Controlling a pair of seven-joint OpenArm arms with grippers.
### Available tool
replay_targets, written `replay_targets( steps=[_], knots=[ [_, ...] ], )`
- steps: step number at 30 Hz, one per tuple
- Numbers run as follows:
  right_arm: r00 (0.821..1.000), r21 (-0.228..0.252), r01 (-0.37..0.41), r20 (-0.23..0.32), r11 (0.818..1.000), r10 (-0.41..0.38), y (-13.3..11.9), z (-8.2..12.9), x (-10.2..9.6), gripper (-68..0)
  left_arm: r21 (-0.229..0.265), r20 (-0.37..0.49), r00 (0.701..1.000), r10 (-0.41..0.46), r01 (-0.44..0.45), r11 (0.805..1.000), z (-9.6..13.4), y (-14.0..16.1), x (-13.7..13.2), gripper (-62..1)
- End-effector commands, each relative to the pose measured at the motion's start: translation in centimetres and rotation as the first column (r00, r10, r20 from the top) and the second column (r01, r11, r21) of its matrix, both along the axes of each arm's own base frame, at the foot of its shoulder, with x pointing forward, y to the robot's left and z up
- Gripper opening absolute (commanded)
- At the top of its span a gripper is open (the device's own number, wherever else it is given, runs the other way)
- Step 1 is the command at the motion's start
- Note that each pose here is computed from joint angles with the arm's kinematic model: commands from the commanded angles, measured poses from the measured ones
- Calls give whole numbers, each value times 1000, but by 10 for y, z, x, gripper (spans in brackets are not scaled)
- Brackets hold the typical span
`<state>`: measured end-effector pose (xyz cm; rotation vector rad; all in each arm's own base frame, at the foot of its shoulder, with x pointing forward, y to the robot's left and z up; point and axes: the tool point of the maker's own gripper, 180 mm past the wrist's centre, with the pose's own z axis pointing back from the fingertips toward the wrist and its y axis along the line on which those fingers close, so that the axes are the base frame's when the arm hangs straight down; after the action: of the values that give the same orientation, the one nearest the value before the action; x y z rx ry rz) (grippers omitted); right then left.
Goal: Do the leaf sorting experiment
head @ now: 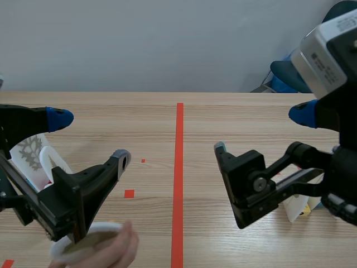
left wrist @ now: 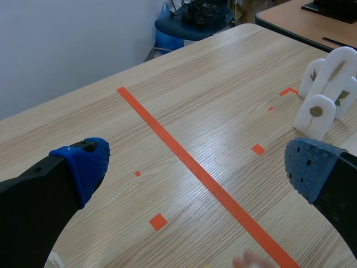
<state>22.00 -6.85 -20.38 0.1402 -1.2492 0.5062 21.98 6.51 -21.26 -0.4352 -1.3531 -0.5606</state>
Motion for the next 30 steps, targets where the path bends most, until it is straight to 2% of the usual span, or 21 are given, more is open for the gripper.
replay_targets(
  steps=[1, 30],
  knots=[
    [1000, 12, -1, 28, 1000, 0, 0, 6, 3, 4, -19, 19, 1000, -4, 4, 1000, 7, -2, 0, 14],
    [1000, 9, -15, 26, 1000, 14, 2, 4, 4, 4, -16, 15, 1000, -5, 5, 1000, 6, -2, 0, 14]
  ],
)
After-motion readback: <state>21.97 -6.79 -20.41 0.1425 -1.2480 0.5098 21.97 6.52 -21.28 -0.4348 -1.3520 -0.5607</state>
